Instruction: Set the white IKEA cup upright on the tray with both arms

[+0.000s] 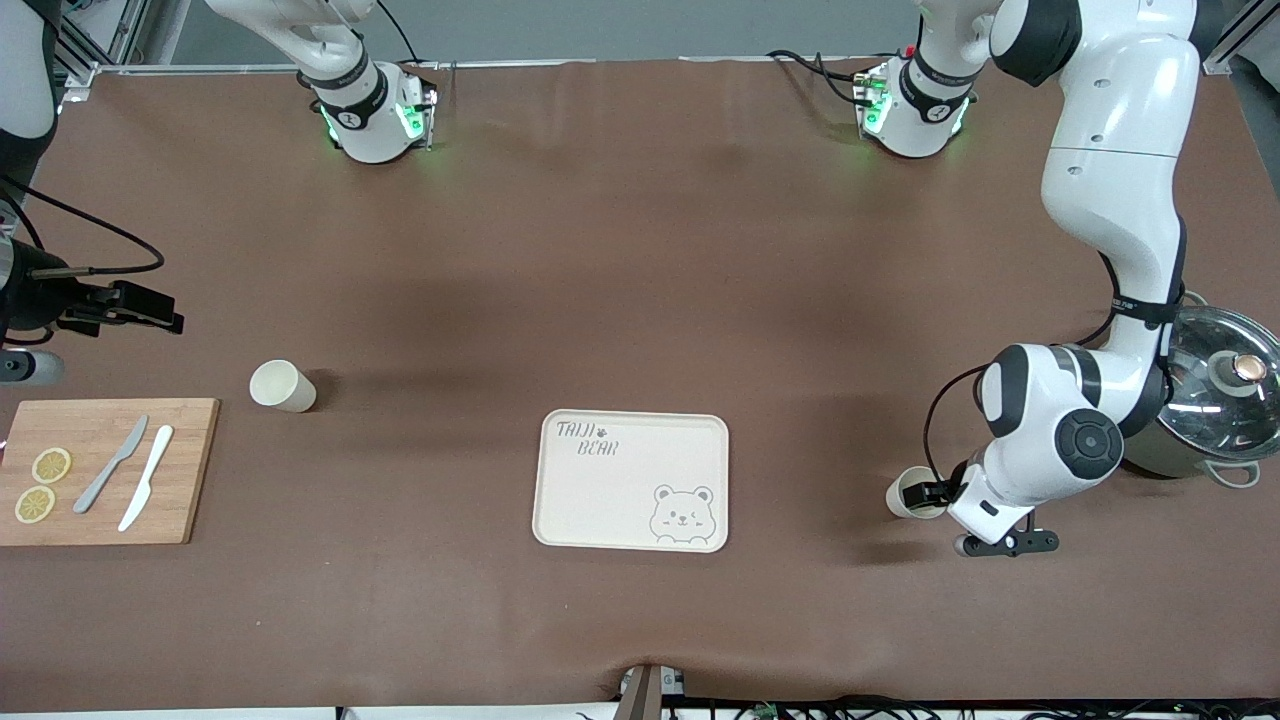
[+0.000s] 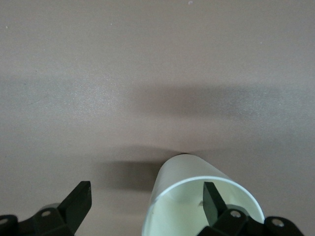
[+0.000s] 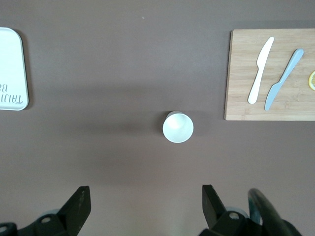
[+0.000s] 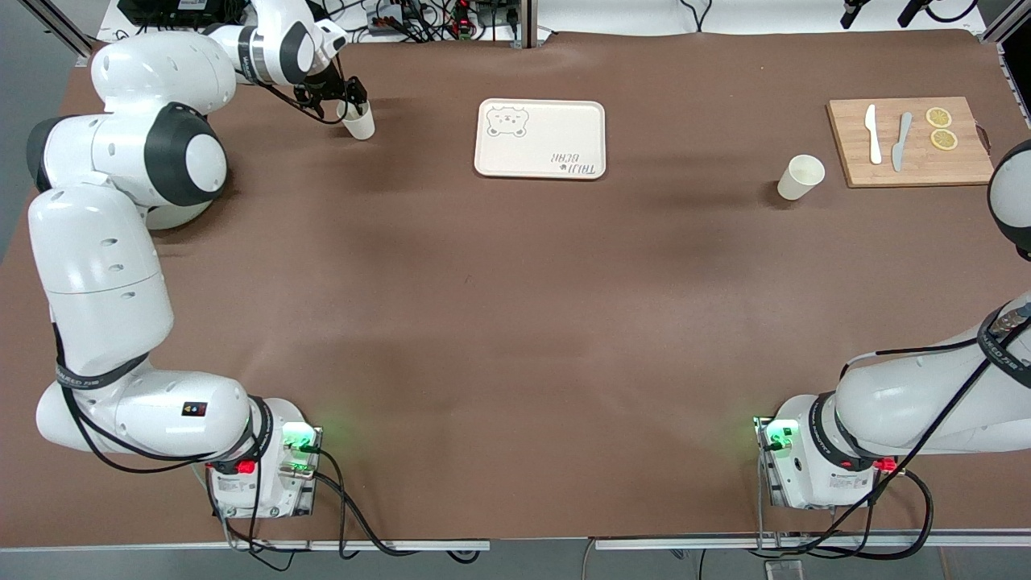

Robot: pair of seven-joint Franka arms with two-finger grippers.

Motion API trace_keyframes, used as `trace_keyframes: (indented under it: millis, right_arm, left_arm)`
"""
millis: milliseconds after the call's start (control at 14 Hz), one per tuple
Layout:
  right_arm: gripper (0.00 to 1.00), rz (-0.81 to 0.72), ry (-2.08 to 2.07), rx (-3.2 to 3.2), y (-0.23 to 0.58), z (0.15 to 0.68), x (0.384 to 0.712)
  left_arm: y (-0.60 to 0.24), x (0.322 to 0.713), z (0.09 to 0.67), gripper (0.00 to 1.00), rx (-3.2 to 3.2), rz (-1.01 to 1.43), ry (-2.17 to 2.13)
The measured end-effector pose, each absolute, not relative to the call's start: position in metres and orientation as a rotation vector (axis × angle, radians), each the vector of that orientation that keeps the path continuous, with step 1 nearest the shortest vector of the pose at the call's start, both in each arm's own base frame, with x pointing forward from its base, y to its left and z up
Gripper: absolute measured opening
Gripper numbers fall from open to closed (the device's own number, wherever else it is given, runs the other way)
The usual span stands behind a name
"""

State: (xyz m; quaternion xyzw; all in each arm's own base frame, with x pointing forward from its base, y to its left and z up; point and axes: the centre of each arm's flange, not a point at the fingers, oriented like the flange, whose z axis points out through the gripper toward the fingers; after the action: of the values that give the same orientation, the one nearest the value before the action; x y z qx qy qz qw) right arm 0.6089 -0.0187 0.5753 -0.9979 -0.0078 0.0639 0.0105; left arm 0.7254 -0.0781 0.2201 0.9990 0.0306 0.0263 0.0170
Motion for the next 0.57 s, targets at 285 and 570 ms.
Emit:
trace_keyframes:
  millis: [285, 570]
  right_arm:
    - [1.00, 0.229, -0.038, -3.113, -0.014, 0.566, 0.611]
    - [1.00, 0.267, -0.027, -3.127, -0.020, 0.552, 0.615]
  left_arm:
    - [-0.074, 0.726, 0.221, 0.81, 3.104, 0.088, 0.104]
    - [-0.074, 0.727, 0.221, 0.39, 3.104, 0.091, 0.104]
